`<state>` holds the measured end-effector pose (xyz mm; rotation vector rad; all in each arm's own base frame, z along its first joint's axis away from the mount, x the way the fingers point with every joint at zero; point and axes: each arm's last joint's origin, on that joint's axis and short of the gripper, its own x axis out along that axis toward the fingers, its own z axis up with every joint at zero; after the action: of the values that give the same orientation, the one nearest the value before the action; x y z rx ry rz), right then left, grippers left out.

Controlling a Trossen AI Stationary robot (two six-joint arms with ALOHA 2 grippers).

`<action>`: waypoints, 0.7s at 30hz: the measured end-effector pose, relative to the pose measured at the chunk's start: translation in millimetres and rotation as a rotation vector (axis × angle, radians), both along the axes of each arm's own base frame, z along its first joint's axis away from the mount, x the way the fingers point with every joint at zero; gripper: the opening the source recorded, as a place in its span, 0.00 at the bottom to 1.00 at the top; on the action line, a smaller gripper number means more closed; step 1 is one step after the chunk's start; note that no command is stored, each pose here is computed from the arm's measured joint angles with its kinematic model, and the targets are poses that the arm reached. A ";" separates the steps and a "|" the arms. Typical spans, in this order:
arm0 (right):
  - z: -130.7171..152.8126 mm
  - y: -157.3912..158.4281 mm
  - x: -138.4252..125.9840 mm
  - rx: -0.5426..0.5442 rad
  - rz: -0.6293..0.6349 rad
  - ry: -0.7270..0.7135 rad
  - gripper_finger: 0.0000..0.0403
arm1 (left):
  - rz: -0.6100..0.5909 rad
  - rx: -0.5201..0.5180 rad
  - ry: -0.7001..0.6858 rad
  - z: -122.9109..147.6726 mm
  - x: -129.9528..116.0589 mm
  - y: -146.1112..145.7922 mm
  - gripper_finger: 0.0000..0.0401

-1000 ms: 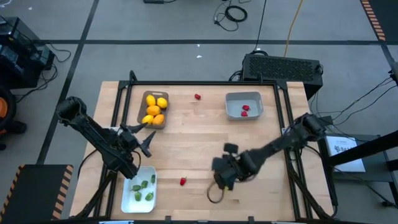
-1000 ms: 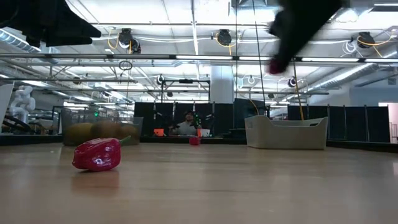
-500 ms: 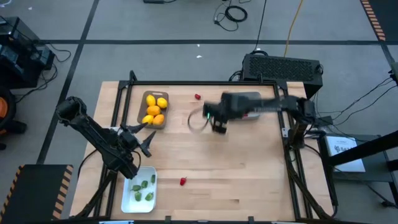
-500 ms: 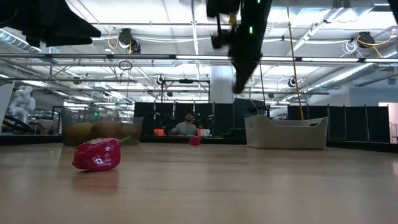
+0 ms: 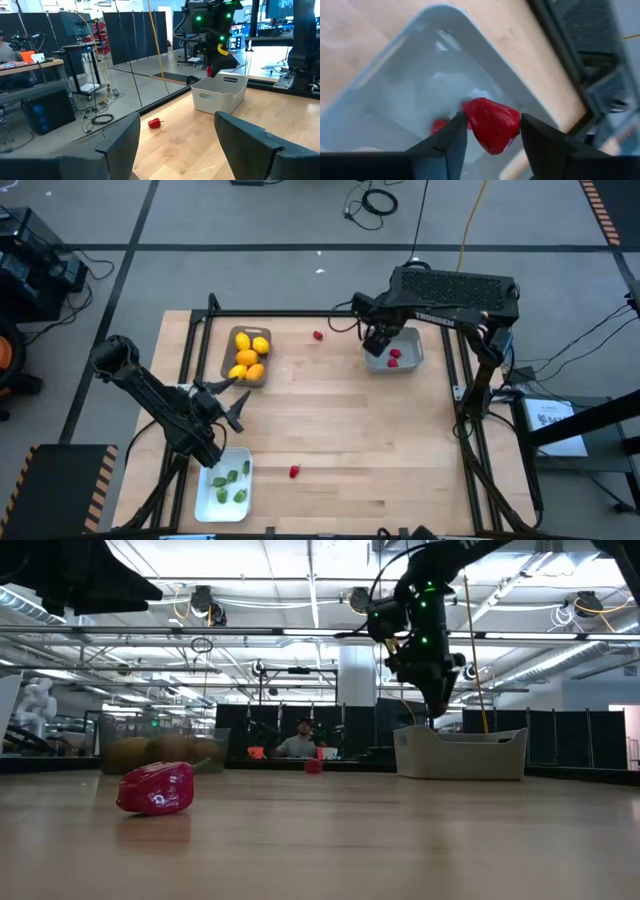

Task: Sort produce into baskets
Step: Put the red bell pepper into the gray bin

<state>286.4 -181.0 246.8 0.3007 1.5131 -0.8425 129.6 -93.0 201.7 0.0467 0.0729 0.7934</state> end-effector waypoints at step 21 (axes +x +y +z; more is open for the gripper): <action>-1.1 -4.8 1.0 0.033 0.043 -0.042 0.62 | -0.001 0.021 0.021 0.2 -0.1 0.2 0.65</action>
<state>287.5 -185.8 245.7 0.3072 1.4903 -0.7731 129.4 -92.8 201.9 0.0749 0.0843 0.7924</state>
